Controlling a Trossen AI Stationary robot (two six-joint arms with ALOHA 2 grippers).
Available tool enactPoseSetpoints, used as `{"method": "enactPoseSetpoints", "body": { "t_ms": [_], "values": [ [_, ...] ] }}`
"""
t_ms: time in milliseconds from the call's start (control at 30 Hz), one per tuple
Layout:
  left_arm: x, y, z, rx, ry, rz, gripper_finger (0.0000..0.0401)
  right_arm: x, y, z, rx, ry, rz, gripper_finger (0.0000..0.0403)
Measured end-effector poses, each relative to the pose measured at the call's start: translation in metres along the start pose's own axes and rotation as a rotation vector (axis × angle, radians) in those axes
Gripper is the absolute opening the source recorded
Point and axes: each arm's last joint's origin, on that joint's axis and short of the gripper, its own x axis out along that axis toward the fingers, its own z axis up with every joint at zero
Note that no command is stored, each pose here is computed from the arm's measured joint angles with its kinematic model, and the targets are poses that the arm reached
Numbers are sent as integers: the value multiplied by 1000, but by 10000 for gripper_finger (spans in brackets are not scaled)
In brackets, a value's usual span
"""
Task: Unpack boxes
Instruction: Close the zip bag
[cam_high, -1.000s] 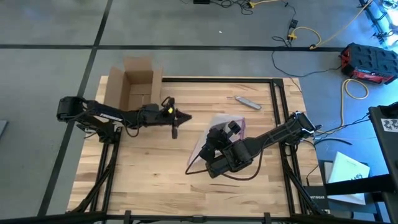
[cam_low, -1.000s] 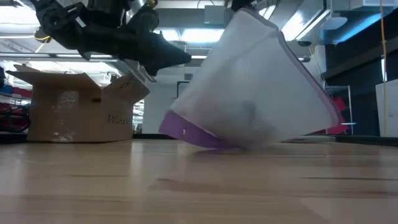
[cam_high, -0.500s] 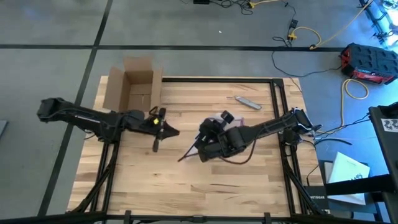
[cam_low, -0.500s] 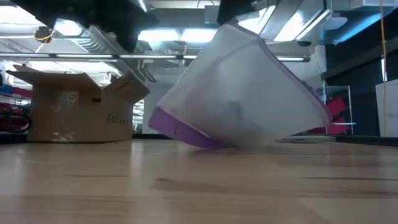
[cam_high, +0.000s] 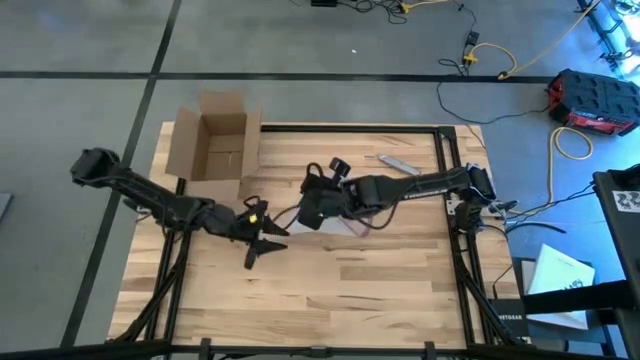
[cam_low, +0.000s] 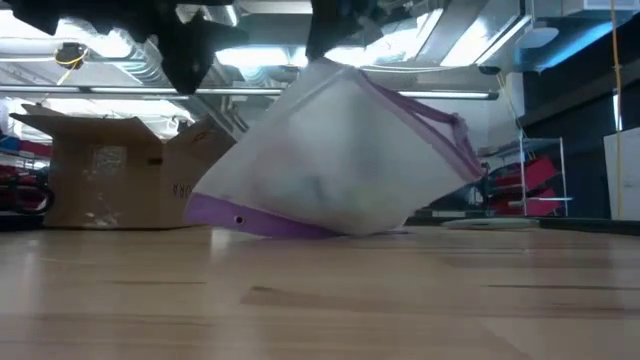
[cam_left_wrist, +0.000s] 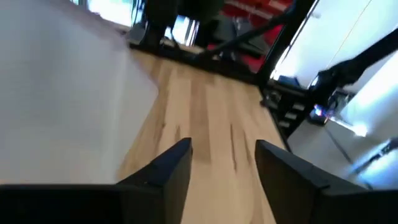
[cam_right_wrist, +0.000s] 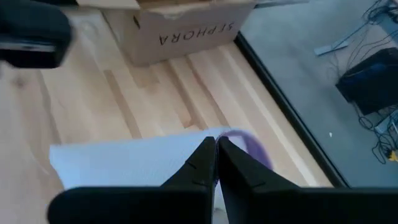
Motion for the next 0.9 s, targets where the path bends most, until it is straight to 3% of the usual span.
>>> {"method": "enactPoseSetpoints", "body": {
  "t_ms": [267,467,667,900],
  "values": [
    [42,-14,-42,21,-77,87,221,27,-6,1,-90,-17,125,0],
    [70,-26,-37,34,-112,118,269,29,-7,2,-147,-21,168,0],
    [74,-24,-31,198,-113,281,319,29,-6,3,-171,-25,201,0],
    [67,-27,-31,440,-130,560,327,29,-6,2,-193,-27,202,0]
  ]
}}
